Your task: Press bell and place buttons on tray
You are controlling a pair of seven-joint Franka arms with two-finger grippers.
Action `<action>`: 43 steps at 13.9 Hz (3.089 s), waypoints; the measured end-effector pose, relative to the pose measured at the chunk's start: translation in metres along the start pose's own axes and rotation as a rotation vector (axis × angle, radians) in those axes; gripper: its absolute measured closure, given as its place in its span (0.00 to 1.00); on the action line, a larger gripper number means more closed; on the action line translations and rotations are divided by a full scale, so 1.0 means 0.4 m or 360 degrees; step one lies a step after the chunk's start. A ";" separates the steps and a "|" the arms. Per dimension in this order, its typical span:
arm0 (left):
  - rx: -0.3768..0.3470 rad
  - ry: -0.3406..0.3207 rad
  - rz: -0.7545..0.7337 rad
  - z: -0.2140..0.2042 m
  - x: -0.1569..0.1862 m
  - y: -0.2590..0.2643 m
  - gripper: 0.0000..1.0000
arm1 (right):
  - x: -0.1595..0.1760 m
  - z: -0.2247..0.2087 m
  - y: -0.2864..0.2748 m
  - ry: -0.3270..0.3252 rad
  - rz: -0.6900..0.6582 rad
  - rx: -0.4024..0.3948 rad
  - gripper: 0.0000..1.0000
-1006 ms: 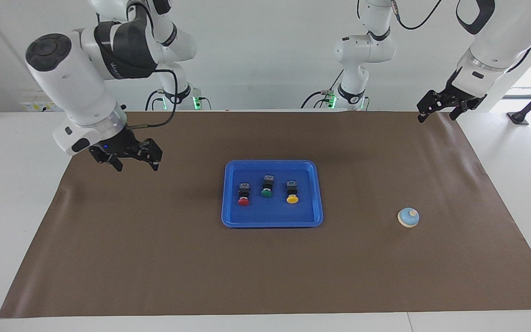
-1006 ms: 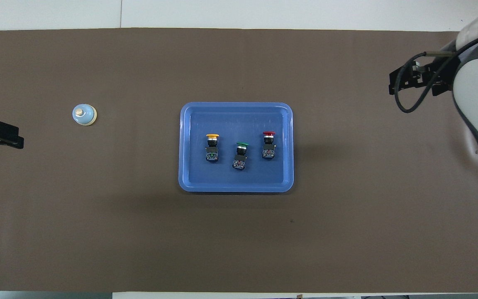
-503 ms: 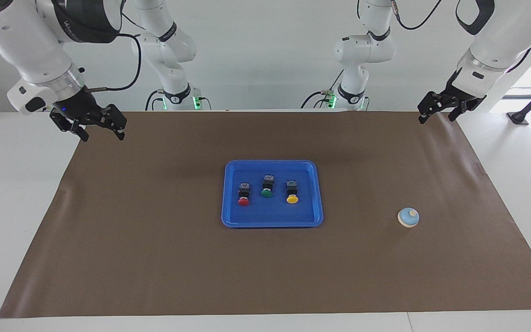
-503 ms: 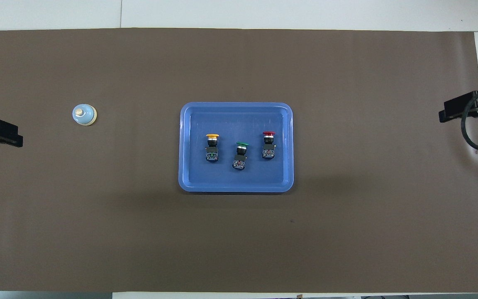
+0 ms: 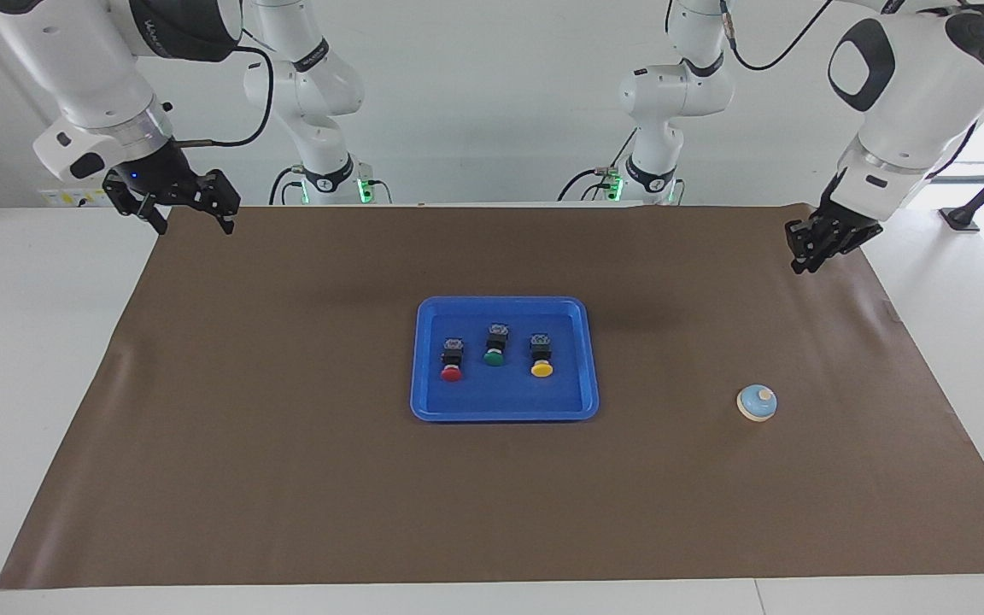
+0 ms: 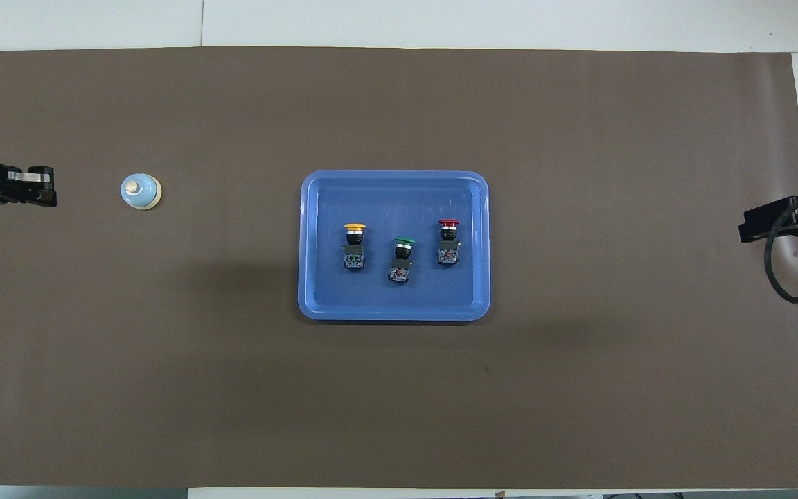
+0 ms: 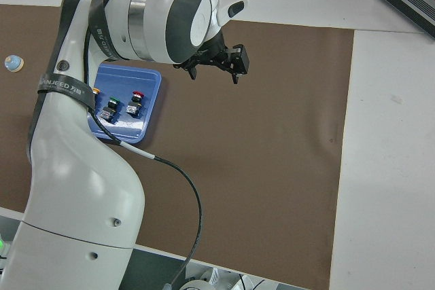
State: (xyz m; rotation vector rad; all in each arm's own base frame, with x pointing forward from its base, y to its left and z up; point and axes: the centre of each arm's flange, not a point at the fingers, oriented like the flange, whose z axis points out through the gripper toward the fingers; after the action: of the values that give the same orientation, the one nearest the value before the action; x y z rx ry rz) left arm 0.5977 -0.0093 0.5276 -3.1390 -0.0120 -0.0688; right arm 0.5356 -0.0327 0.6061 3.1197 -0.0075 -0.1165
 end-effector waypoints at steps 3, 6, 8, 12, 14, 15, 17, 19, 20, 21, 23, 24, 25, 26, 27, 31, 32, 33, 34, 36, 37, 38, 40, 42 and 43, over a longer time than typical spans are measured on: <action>0.0001 -0.0006 0.0001 0.179 0.082 0.003 0.99 | 0.001 0.000 -0.003 0.0002 -0.0004 0.0001 0.00; 0.0003 -0.0044 0.0000 0.299 0.113 0.003 0.99 | 0.002 -0.001 -0.006 0.0003 -0.0007 0.0001 0.00; 0.0003 -0.0066 0.0001 0.355 0.123 0.004 0.99 | 0.002 -0.002 -0.007 0.0005 -0.0008 0.0002 0.00; 0.0004 -0.0061 -0.0002 0.409 0.126 0.001 0.99 | 0.004 0.001 -0.008 0.0001 -0.0009 0.0002 0.00; 0.0005 -0.0046 -0.0011 0.419 0.126 -0.008 0.99 | 0.005 0.003 -0.008 -0.0002 -0.0009 0.0002 0.00; 0.0006 -0.0044 -0.0018 0.424 0.125 -0.015 0.99 | 0.005 0.003 -0.009 -0.0002 -0.0010 0.0003 0.00; 0.0007 -0.0036 -0.0030 0.442 0.124 -0.028 0.99 | 0.005 0.001 -0.014 0.0001 -0.0016 0.0003 0.00; 0.0005 -0.0009 -0.0030 0.481 0.117 -0.027 0.99 | 0.005 0.000 -0.024 0.0003 -0.0027 0.0002 0.00; 0.0004 0.0005 -0.0028 0.476 0.113 -0.025 0.99 | 0.005 -0.001 -0.029 0.0004 -0.0034 0.0002 0.00; 0.0004 0.0020 -0.0028 0.478 0.111 -0.025 0.99 | 0.004 -0.002 -0.033 0.0005 -0.0037 0.0001 0.00; 0.0004 0.0023 -0.0028 0.477 0.108 -0.025 0.99 | 0.004 -0.003 -0.027 0.0006 -0.0031 0.0001 0.00; 0.0004 0.0018 -0.0028 0.475 0.109 -0.025 0.99 | 0.004 -0.003 -0.023 0.0006 -0.0026 0.0002 0.00; 0.0004 -0.0005 -0.0029 0.471 0.107 -0.026 0.99 | 0.003 -0.003 -0.022 0.0006 -0.0025 0.0002 0.00; 0.0005 -0.0031 -0.0030 0.448 0.107 -0.027 0.99 | 0.003 -0.003 -0.022 0.0006 -0.0025 0.0002 0.00; 0.0005 -0.0043 -0.0031 0.397 0.110 -0.028 0.99 | 0.003 -0.003 -0.023 0.0006 -0.0026 0.0002 0.00; 0.0002 0.0031 -0.0036 0.084 0.067 -0.031 0.79 | 0.004 -0.003 -0.025 0.0006 -0.0028 0.0002 0.00; 0.0001 0.0056 -0.0039 0.014 0.040 -0.032 0.67 | 0.004 -0.003 -0.025 0.0006 -0.0028 0.0002 0.00; 0.0000 0.0071 -0.0043 -0.048 0.011 -0.033 0.56 | 0.004 -0.003 -0.025 0.0006 -0.0028 0.0002 0.00; -0.0001 0.0075 -0.0046 -0.104 -0.021 -0.034 0.43 | 0.004 -0.003 -0.025 0.0006 -0.0028 0.0002 0.00; -0.0002 0.0061 -0.0049 -0.189 -0.082 -0.036 0.20 | 0.004 -0.003 -0.025 0.0006 -0.0028 0.0002 0.00; -0.0002 0.0046 -0.0049 -0.219 -0.109 -0.036 0.09 | 0.004 -0.003 -0.025 0.0006 -0.0028 0.0002 0.00; -0.0003 0.0034 -0.0049 -0.241 -0.130 -0.037 0.00 | 0.004 -0.003 -0.025 0.0006 -0.0028 0.0002 0.00; -0.0003 0.0019 -0.0048 -0.249 -0.144 -0.035 0.00 | 0.004 -0.003 -0.025 0.0006 -0.0028 0.0002 0.00; -0.0002 -0.0011 -0.0039 -0.236 -0.145 -0.028 0.00 | 0.004 -0.003 -0.025 0.0006 -0.0028 0.0002 0.00; -0.0001 -0.0036 -0.0035 -0.228 -0.148 -0.024 0.00 | 0.004 -0.003 -0.025 0.0006 -0.0028 0.0002 0.00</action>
State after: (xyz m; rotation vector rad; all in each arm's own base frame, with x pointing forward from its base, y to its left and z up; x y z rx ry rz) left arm 0.5344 -0.0001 0.6161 -3.1407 -0.0467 -0.0338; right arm 0.5371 -0.0229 0.6069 3.1216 0.0198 -0.1113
